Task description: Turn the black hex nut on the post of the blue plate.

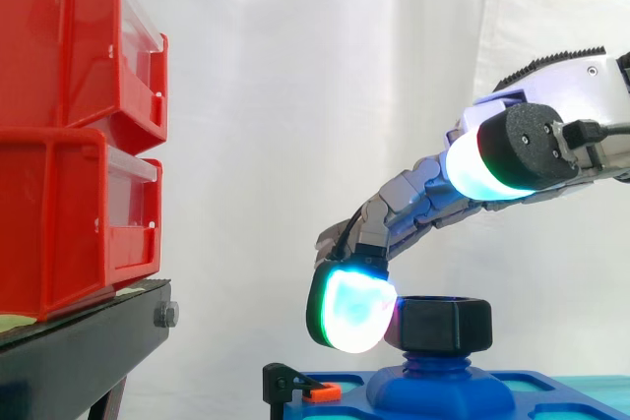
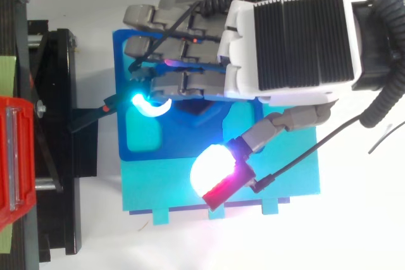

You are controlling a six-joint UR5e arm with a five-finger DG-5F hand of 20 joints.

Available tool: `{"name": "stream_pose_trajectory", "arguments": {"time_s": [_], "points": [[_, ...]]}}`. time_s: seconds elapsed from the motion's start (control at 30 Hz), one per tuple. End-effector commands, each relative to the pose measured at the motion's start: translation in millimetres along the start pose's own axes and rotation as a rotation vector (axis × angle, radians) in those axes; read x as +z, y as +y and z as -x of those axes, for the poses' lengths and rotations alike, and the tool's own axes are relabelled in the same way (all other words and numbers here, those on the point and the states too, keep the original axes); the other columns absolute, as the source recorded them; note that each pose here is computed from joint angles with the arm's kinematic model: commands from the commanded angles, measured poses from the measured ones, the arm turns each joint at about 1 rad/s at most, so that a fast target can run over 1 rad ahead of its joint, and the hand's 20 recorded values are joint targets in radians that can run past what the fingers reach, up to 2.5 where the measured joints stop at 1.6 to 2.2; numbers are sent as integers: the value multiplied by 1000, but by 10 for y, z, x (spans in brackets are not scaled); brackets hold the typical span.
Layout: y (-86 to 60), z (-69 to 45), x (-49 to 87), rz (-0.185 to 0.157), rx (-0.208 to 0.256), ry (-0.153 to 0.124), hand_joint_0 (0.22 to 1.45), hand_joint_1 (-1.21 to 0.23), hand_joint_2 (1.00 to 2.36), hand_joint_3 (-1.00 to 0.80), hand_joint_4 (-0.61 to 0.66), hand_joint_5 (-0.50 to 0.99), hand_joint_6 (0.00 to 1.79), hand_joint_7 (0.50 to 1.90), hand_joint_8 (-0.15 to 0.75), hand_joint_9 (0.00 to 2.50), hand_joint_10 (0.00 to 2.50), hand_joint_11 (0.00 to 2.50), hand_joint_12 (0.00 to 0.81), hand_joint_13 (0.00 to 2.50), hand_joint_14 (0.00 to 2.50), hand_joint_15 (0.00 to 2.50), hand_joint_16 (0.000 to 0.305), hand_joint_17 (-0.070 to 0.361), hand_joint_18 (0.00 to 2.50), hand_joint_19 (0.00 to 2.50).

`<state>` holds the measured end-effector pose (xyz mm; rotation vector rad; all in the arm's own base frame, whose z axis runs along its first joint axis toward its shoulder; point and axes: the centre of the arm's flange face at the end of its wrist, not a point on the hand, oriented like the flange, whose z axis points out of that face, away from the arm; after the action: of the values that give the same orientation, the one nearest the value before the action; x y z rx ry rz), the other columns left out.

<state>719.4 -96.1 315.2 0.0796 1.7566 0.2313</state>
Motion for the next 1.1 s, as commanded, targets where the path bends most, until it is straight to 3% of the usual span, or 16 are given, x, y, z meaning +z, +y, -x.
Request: {"name": "stream_pose_trajectory", "arguments": {"time_s": [0.0,0.2,0.83,1.07], "points": [[-63,2,-30,4,4,10,388,23,1000,-500,217,-212,502,732,267,265,0,0,385,142,0,10,67,150,148,315],[-118,11,-52,23,6,12,391,-3,1000,-500,216,-208,502,717,270,292,0,0,386,172,0,0,68,152,188,299],[-336,47,-122,23,9,8,396,-15,1000,-500,217,-207,502,714,268,300,0,0,387,203,0,5,67,151,211,304],[-539,69,-205,26,9,13,399,-20,1000,-500,217,-207,502,716,267,300,0,0,386,207,0,2,67,150,219,310]]}}
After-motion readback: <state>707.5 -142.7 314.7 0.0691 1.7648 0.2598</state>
